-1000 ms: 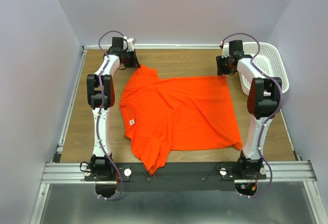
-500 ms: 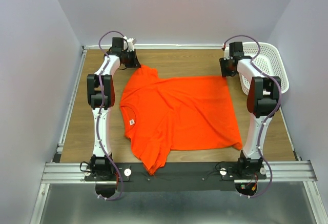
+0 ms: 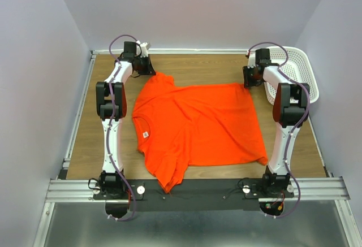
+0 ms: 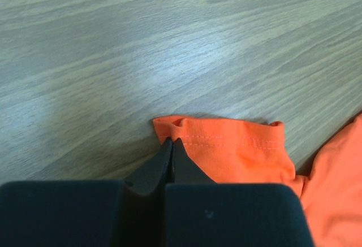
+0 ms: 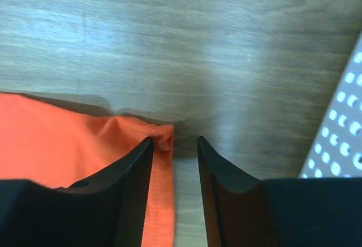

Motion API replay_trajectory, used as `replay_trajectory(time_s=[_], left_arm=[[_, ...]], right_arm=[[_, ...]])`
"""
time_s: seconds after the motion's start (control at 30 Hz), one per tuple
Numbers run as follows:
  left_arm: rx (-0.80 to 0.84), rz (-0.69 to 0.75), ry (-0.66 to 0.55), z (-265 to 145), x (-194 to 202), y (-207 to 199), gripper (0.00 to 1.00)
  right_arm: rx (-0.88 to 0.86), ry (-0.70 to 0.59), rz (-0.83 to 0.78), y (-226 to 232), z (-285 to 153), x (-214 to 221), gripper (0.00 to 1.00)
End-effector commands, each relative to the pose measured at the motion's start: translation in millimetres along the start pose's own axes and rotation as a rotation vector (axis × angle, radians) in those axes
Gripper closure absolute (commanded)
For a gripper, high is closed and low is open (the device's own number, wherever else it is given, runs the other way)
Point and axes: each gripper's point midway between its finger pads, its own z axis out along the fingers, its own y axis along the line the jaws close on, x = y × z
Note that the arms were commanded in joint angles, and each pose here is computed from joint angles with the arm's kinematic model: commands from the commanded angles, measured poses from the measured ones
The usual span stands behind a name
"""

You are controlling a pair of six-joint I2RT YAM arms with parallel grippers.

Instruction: Fold and stack the t-shirts

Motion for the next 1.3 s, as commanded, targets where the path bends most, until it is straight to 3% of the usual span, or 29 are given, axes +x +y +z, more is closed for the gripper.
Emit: replay_trajectory(time_s=[0.0,0.23,0.33,0.5,0.93,1.27], left_arm=[[0.041,0.020,-0.038,-14.9,-16.7,-15.0,1.00],[0.053,0.023,-0.047,-18.0,-20.3,-19.1,1.00],[0.055,0.022,-0.046,-18.5,-20.0,-19.7,1.00],[0.058,0.024,-0.051,-21.5,-22.2,-22.3,1.00],[0.058,0.085,-0.171,-57.3,-63.1,-45.4,1.00],[0.056,0.128,-0.295,-94.1,-88.1,-65.5,1.00]], right_arm=[[-0.096,0.117,0.022,17.7,24.3,36.7,0.57],[-0.123,0.143,0.052,13.2,28.1,44.8,0.71],[-0.134,0.144,0.066,10.1,28.4,45.4,0.86],[-0.192,0.118,0.070,10.6,20.5,39.8,0.99],[-0.287,-0.167,-0.026,22.8,-61.3,-31.7,0.99],[-0.330,-0.297,-0.087,35.6,-101.7,-47.7,0.99]])
